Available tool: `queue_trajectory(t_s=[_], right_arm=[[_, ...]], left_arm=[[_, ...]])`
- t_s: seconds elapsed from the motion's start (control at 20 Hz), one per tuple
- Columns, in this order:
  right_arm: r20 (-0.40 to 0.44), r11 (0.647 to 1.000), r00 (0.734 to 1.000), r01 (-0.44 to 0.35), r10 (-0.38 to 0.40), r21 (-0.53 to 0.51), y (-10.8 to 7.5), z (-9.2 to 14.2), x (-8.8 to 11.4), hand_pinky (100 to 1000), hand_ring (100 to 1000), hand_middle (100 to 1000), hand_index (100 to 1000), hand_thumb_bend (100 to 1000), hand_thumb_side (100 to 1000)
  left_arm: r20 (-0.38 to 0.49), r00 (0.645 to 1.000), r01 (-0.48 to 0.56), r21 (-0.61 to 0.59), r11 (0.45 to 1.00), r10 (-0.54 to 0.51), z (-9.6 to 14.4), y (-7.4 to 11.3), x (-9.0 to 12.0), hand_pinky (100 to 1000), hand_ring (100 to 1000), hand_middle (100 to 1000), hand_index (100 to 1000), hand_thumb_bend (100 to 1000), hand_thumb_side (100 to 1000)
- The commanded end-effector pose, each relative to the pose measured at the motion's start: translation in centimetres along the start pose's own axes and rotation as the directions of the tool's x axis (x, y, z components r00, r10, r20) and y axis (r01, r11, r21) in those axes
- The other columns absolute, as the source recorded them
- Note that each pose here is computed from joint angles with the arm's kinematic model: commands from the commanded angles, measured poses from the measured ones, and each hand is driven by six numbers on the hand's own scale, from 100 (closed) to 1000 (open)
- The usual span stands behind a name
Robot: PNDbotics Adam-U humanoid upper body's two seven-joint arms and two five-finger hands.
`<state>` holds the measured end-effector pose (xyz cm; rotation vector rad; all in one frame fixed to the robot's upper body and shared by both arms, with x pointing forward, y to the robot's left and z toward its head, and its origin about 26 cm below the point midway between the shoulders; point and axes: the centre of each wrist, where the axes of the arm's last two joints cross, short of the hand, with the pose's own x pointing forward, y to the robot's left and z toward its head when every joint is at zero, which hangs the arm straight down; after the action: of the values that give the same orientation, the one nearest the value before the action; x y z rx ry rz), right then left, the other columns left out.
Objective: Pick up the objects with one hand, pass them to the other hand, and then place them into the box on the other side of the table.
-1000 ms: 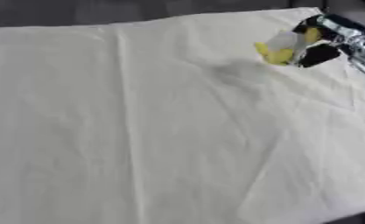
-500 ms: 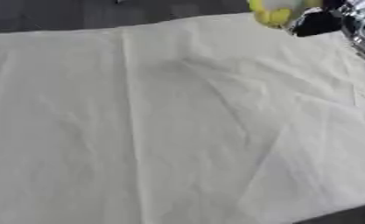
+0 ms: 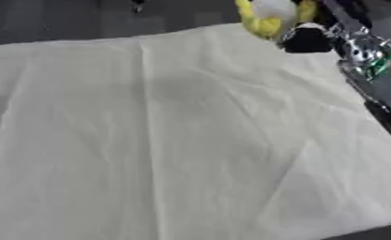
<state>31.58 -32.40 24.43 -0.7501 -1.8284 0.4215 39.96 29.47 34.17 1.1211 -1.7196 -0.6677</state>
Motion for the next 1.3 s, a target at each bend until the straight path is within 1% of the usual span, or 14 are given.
queue_trajectory(t_s=[0.05, 0.2, 0.25, 0.35, 0.4, 0.55, 0.65, 0.8, 0.85, 0.95, 1.0, 1.1, 1.2, 1.3], right_arm=[[0.014, 1.000, 1.000, -0.019, 0.019, -0.015, 1.0, -0.4, 0.3, 680, 522, 281, 468, 219, 100], [0.029, 1.000, 1.000, -0.003, 0.003, -0.006, 2.6, -0.7, 0.5, 678, 521, 282, 469, 213, 100], [0.039, 1.000, 0.999, -0.004, 0.004, -0.001, 3.1, -0.8, 0.7, 676, 519, 283, 470, 208, 100], [0.063, 1.000, 0.998, -0.009, 0.009, 0.003, 3.9, -0.9, 1.2, 677, 526, 285, 471, 212, 100], [0.070, 1.000, 0.997, -0.015, 0.015, 0.002, 4.2, -0.9, 1.3, 676, 530, 284, 471, 215, 100], [0.079, 1.000, 0.997, -0.026, 0.026, -0.005, 5.3, -1.0, 1.7, 678, 532, 285, 471, 221, 100], [0.093, 0.999, 0.995, -0.038, 0.039, -0.005, 5.8, -1.1, 2.1, 681, 535, 287, 474, 226, 100], [0.106, 0.999, 0.993, -0.054, 0.054, -0.004, 6.1, -1.0, 2.3, 681, 535, 287, 474, 226, 100], [0.110, 0.998, 0.992, -0.056, 0.056, -0.005, 6.1, -1.0, 2.4, 690, 547, 289, 476, 235, 100], [0.154, 0.998, 0.986, -0.065, 0.066, -0.012, 6.4, -1.1, 3.2, 698, 550, 292, 478, 244, 100], [0.175, 0.997, 0.982, -0.073, 0.074, -0.014, 6.6, -1.0, 3.6, 700, 551, 293, 480, 245, 100], [0.215, 0.996, 0.972, -0.091, 0.093, -0.018, 7.0, -0.8, 4.0, 707, 554, 296, 482, 252, 100], [0.246, 0.994, 0.963, -0.110, 0.112, -0.020, 7.3, -0.6, 4.4, 709, 554, 296, 483, 254, 100], [0.276, 0.992, 0.953, -0.129, 0.125, -0.006, 7.8, -0.4, 4.8, 713, 555, 300, 488, 263, 100]], left_arm=[[0.051, 0.999, 0.008, -0.011, 1.000, -0.007, -0.4, 0.8, 1.4, 792, 715, 705, 774, 287, 351], [0.124, 0.992, 0.020, -0.075, 0.997, -0.011, -0.7, 0.1, 3.7, 798, 724, 714, 783, 336, 362], [0.151, 0.988, 0.032, -0.102, 0.994, -0.016, -0.7, -0.3, 4.6, 800, 730, 720, 790, 365, 383], [0.193, 0.981, 0.057, -0.162, 0.985, -0.025, -0.9, -1.0, 6.1, 796, 734, 723, 798, 422, 461], [0.207, 0.978, 0.069, -0.190, 0.979, -0.028, -1.0, -1.2, 6.7, 784, 722, 706, 793, 471, 509], [0.246, 0.969, 0.102, -0.266, 0.959, -0.034, -1.2, -2.4, 8.4, 785, 730, 711, 795, 512, 555], [0.264, 0.964, 0.132, -0.329, 0.935, -0.043, -1.2, -3.4, 9.3, 798, 748, 727, 806, 541, 608], [0.277, 0.959, 0.162, -0.378, 0.912, -0.056, -1.1, -3.9, 10.1, 798, 748, 727, 806, 541, 608], [0.277, 0.959, 0.165, -0.384, 0.908, -0.057, -1.0, -4.0, 10.2, 812, 769, 747, 829, 582, 658], [0.265, 0.963, 0.170, -0.443, 0.880, -0.053, -1.0, -5.6, 10.5, 812, 778, 756, 838, 616, 678], [0.263, 0.963, 0.178, -0.476, 0.861, -0.054, -0.8, -6.5, 11.0, 812, 782, 762, 843, 639, 692], [0.265, 0.962, 0.204, -0.529, 0.824, -0.068, -0.4, -7.8, 12.2, 814, 785, 767, 852, 647, 704], [0.264, 0.962, 0.215, -0.559, 0.801, -0.074, 0.0, -8.4, 13.1, 813, 785, 769, 855, 645, 704], [0.265, 0.962, 0.213, -0.573, 0.791, -0.067, 0.5, -8.8, 14.2, 814, 783, 770, 859, 638, 704]])
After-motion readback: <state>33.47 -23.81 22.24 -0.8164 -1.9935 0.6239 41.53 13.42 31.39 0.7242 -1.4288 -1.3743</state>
